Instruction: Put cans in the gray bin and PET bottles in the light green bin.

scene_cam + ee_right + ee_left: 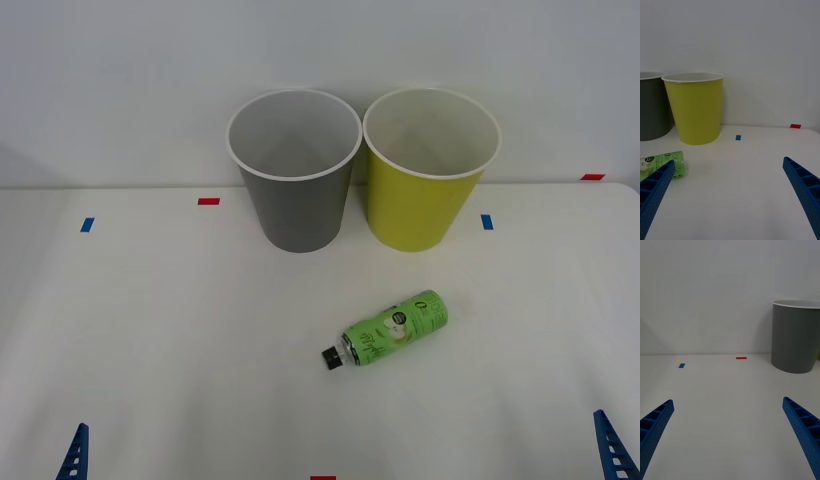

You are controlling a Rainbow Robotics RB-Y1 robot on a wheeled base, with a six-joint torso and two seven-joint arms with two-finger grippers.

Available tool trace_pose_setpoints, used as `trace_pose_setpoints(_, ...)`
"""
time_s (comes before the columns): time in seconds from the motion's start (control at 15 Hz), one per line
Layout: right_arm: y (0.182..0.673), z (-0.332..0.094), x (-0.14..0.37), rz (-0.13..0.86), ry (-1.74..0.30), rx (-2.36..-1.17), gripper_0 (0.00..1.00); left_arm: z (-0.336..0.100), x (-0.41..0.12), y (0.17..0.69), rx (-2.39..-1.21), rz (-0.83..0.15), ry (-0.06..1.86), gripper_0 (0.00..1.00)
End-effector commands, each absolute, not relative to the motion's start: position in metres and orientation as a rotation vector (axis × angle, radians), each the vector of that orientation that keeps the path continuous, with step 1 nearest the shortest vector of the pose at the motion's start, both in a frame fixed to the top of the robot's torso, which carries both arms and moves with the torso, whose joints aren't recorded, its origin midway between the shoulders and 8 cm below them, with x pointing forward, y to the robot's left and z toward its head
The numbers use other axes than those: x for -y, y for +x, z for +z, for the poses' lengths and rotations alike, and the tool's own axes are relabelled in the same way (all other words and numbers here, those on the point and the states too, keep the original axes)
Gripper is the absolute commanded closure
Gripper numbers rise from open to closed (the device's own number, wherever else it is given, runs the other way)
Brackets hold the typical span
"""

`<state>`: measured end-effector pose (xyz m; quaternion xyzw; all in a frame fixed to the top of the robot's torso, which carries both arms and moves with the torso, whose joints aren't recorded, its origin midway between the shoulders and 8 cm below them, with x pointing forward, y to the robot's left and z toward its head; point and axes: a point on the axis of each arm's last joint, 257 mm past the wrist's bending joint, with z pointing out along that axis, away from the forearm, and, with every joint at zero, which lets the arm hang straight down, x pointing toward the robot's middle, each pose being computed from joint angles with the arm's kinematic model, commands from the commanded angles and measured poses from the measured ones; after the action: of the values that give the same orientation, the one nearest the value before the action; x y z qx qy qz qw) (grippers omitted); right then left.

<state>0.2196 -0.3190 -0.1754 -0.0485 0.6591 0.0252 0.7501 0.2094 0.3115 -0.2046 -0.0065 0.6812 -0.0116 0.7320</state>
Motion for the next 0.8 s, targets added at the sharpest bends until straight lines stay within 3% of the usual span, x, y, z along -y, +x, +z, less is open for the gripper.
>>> trace_pose_setpoints(0.07, 0.2196, -0.1754, 0.319, 0.055, -0.106, -1.44, 0.0, -0.2046, -0.3115, 0.2094, -1.499, -0.025, -0.014, 0.0)
trace_pose_setpoints(0.8, 0.2196, -0.1754, 0.319, 0.055, -0.106, -1.44, 0.0, -0.2046, -0.3115, 0.2094, -1.499, -0.025, -0.014, 0.0)
